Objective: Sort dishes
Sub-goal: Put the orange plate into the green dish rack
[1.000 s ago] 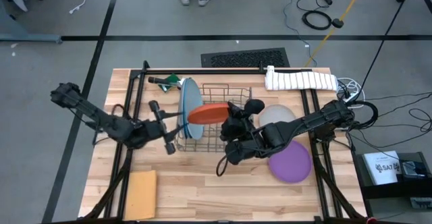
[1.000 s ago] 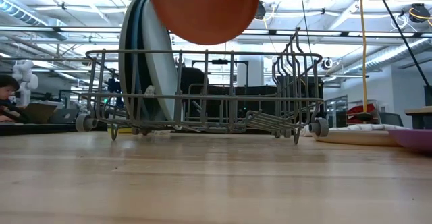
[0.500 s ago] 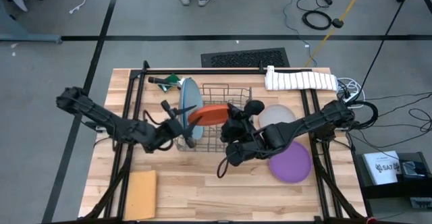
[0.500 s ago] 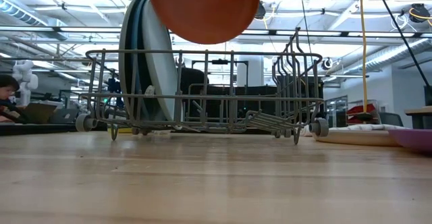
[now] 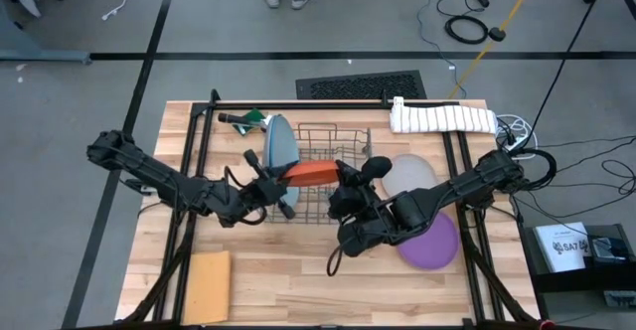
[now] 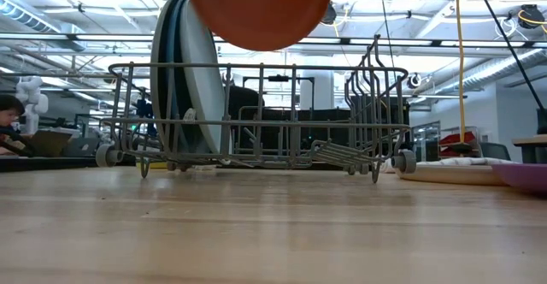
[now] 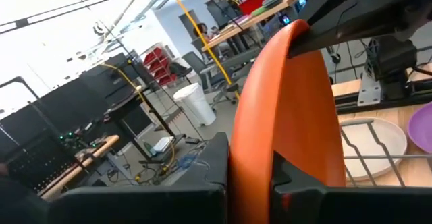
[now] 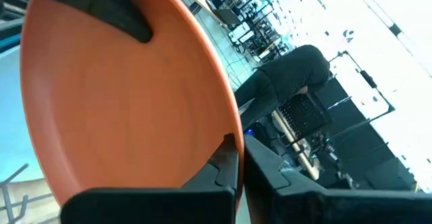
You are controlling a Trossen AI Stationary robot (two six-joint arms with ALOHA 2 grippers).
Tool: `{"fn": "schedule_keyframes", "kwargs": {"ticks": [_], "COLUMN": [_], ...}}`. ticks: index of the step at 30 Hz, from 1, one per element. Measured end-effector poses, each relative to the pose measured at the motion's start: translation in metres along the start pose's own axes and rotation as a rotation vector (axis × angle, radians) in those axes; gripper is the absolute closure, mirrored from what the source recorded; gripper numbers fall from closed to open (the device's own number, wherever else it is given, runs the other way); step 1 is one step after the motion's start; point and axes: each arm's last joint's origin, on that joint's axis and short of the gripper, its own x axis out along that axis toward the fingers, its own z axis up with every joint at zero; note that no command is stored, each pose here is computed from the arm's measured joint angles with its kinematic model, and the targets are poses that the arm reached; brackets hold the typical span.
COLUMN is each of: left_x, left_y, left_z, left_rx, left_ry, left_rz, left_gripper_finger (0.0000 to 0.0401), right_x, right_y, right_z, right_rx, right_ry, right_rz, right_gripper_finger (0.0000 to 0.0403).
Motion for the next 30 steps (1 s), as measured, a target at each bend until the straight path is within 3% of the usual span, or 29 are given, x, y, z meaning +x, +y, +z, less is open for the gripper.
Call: {"fn": "schedule_keyframes", "kwargs": {"ticks": [6,16,22,26,30], "left_x": [0.000,-0.001,0.002,0.005,0.006], "left_y": [0.000,0.015,0.033,0.045,0.047], "left_z": [0.000,0.014,0.043,0.054,0.063], "left_rx": [0.015,-0.095,-0.319,-0.478,-0.580], "left_ry": [0.002,-0.025,-0.076,-0.063,-0.086], "left_rz": [-0.003,0.058,0.081,0.139,0.122], "left_gripper_finger": [0.0384,0.0384,0.0384,0.0384,0.0384], "right_x": [-0.015,-0.063,-0.096,-0.115,-0.129], "right_y": [0.003,0.005,-0.001,-0.002,-0.002], "right_z": [0.001,0.000,-0.003,-0.011,-0.017], "right_rx": [-0.024,-0.011,0.027,0.085,0.079], "right_ry": [-0.029,-0.122,-0.183,-0.201,-0.216], "right_rz": [0.040,0.130,0.190,0.232,0.271], "right_gripper_finger": [0.0365,0.0251,0.0229,0.0237,0.0248]}}
